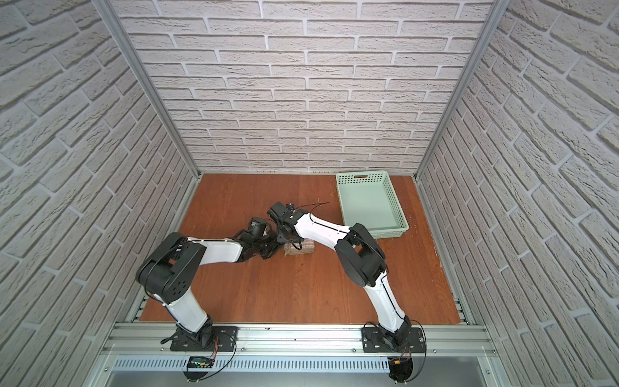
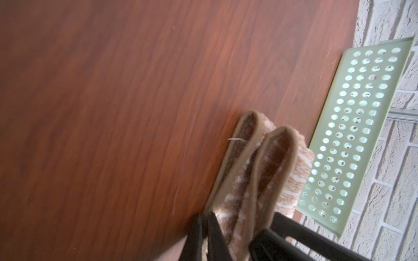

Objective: Fold the square dishcloth
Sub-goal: Fold the cleaning item at the center of the board.

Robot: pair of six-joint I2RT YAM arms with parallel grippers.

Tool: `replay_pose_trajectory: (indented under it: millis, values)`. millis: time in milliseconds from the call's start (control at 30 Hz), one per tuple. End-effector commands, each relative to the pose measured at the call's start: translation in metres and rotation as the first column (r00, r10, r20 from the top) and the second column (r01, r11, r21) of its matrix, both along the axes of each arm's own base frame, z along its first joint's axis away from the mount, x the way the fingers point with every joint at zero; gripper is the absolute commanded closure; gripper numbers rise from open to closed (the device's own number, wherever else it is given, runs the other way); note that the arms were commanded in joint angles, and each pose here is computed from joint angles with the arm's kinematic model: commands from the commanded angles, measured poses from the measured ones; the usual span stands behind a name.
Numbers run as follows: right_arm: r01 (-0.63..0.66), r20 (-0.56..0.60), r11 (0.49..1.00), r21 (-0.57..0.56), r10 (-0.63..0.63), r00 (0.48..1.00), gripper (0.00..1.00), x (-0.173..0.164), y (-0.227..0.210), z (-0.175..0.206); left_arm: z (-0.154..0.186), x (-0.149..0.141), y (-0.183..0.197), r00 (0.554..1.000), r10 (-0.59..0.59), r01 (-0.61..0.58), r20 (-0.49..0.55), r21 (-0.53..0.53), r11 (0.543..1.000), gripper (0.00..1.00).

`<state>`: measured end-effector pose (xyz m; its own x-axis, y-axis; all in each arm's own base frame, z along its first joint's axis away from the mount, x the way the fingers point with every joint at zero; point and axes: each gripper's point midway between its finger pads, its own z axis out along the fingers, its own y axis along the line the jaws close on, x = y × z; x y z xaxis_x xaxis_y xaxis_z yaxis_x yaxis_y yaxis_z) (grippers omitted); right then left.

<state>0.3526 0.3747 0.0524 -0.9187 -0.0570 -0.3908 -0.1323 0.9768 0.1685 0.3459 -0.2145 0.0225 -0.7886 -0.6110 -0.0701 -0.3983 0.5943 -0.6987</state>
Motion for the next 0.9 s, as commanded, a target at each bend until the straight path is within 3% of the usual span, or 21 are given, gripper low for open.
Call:
replay_pose_trajectory:
  millis: [0,167,433,567,867]
  values:
    - [-0.029,-0.037,0.999,-0.023,0.028,0.999,0.62,-0.0167,0.0016,-0.0150,-0.0217,-0.0157,0.0063,0.997,0.006,-0.002,-0.082,0.046,0.999,0.90]
    - [-0.014,-0.034,0.999,-0.044,0.012,0.999,0.63,-0.0169,-0.0046,-0.0186,-0.0223,-0.0154,0.0125,0.996,0.025,-0.022,-0.088,0.045,0.999,0.90]
    - [-0.001,-0.022,0.999,-0.052,0.000,1.000,0.74,-0.0142,-0.0068,-0.0175,-0.0218,-0.0169,0.0136,0.996,0.022,-0.019,-0.090,0.043,0.999,0.90]
    - [-0.003,-0.023,0.999,-0.051,0.002,1.000,0.67,-0.0155,-0.0076,-0.0181,-0.0218,-0.0164,0.0122,0.996,0.014,-0.011,-0.089,0.031,0.999,0.90]
    - [-0.005,-0.026,0.999,-0.043,0.004,1.000,0.66,-0.0172,-0.0077,-0.0202,-0.0205,-0.0139,0.0158,0.996,0.007,-0.005,-0.091,0.017,1.000,0.90]
